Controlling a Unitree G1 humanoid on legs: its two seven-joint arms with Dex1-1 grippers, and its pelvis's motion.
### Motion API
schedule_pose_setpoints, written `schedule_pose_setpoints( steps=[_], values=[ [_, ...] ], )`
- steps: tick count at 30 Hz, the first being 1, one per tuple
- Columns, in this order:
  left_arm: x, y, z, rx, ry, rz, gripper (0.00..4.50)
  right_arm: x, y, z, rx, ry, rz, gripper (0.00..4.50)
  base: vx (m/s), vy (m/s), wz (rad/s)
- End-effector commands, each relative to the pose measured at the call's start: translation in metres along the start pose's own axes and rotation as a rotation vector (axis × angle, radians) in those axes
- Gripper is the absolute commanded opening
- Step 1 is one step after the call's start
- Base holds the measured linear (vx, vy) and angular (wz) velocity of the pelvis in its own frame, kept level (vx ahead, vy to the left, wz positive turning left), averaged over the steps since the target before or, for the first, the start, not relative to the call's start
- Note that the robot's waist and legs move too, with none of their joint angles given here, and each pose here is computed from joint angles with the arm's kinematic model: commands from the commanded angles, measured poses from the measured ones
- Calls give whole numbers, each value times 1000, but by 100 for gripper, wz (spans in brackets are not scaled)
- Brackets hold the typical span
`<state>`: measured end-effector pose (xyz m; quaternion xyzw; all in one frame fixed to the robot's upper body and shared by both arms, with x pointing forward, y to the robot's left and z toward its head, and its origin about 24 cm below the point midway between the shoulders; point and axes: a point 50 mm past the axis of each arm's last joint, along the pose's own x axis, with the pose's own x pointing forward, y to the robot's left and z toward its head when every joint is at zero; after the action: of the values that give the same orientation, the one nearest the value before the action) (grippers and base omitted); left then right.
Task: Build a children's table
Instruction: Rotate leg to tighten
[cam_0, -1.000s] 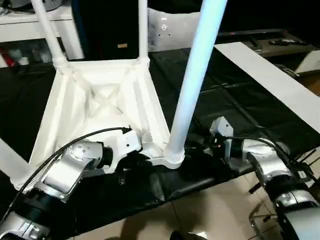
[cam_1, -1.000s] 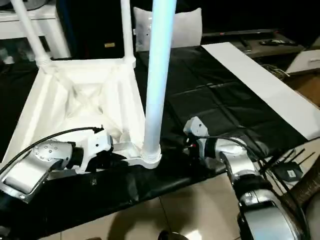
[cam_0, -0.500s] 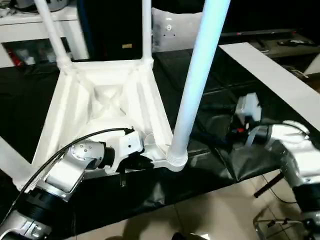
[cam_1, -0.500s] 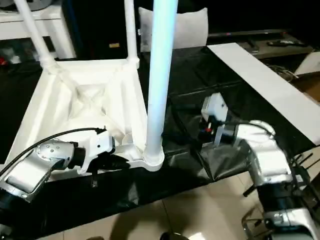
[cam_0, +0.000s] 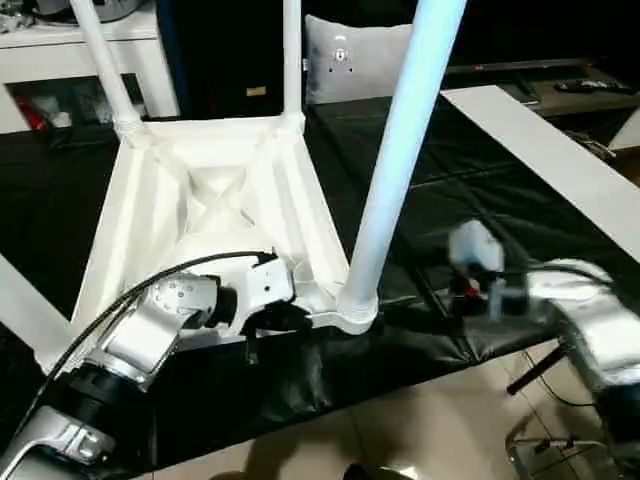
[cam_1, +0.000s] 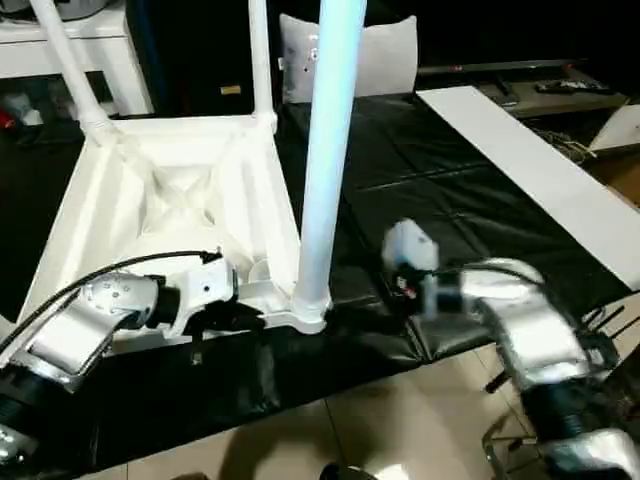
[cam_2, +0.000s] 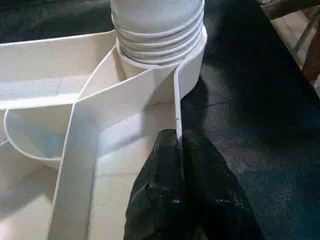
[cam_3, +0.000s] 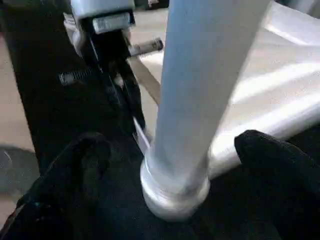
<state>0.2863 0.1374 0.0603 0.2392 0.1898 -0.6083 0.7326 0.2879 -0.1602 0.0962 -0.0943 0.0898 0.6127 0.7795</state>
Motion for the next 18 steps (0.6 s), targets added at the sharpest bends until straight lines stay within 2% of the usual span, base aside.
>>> schedule_pose_setpoints(
  steps=[1,9,18],
  values=[
    [3,0,7,54,-3,-41,0,2,-3,0,6,-5,17,412,0,0,0],
    [4,2,8,68,7,-59,0,10,-10,-6,47,28,38,339,0,0,0],
    [3,3,7,69,11,-74,0,15,-11,-11,83,53,101,269,0,0,0]
  ],
)
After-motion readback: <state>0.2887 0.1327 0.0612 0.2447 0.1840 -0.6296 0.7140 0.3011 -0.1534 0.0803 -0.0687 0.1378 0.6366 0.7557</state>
